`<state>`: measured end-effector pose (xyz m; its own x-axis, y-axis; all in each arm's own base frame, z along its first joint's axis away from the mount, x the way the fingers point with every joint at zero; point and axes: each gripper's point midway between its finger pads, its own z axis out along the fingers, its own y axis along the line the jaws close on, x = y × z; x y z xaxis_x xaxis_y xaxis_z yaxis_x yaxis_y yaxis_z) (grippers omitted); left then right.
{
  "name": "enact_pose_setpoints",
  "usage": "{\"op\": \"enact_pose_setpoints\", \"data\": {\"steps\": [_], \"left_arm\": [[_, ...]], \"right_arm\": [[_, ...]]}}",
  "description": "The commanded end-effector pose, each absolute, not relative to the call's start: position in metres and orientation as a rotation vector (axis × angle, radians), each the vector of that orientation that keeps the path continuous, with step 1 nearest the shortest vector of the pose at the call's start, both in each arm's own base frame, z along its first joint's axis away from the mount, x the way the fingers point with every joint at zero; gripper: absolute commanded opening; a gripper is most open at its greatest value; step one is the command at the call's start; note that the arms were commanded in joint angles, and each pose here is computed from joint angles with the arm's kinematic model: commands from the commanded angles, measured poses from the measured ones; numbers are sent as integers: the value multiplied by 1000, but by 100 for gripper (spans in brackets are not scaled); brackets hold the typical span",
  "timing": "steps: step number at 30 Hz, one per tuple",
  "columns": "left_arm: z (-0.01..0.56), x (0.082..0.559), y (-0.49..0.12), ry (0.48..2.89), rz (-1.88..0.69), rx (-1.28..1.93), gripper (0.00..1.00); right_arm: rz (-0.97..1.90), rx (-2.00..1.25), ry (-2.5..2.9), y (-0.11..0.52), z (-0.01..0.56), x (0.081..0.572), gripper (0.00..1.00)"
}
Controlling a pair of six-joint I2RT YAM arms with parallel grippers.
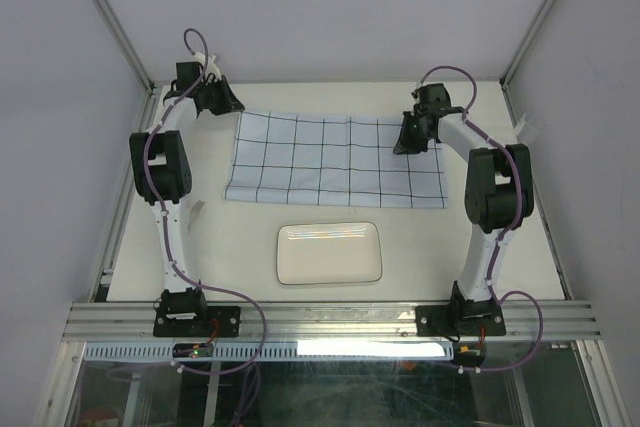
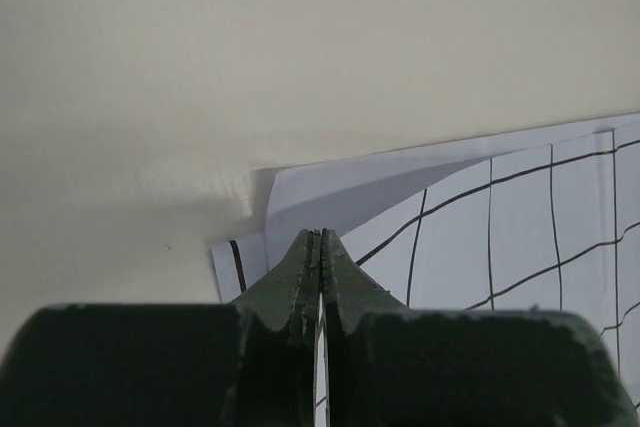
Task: Set the dinner table for one person
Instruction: Flatten out the napkin at the center of the board.
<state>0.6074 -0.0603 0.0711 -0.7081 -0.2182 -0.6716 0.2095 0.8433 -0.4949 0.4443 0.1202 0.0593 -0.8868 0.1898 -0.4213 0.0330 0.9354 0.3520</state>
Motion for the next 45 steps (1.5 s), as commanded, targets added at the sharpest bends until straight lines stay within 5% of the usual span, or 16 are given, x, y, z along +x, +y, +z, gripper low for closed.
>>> {"op": "enact_pose_setpoints", "data": {"steps": [1, 25, 36, 39, 45], "left_arm": [[132, 603, -61, 2167, -723, 31, 0], [58, 570, -53, 2383, -671, -31, 0], [98, 596, -58, 2260, -677, 0, 0], [114, 604, -58, 2208, -670, -5, 18], [127, 627, -56, 2129, -654, 6, 22]], "right_arm": [[417, 158, 2593, 111, 66, 457, 14], [380, 165, 2575, 106, 75, 462, 14], [358, 153, 2582, 104, 73, 462, 14], [372, 158, 2583, 106, 72, 463, 14], [347, 147, 2591, 103, 71, 462, 14]]}}
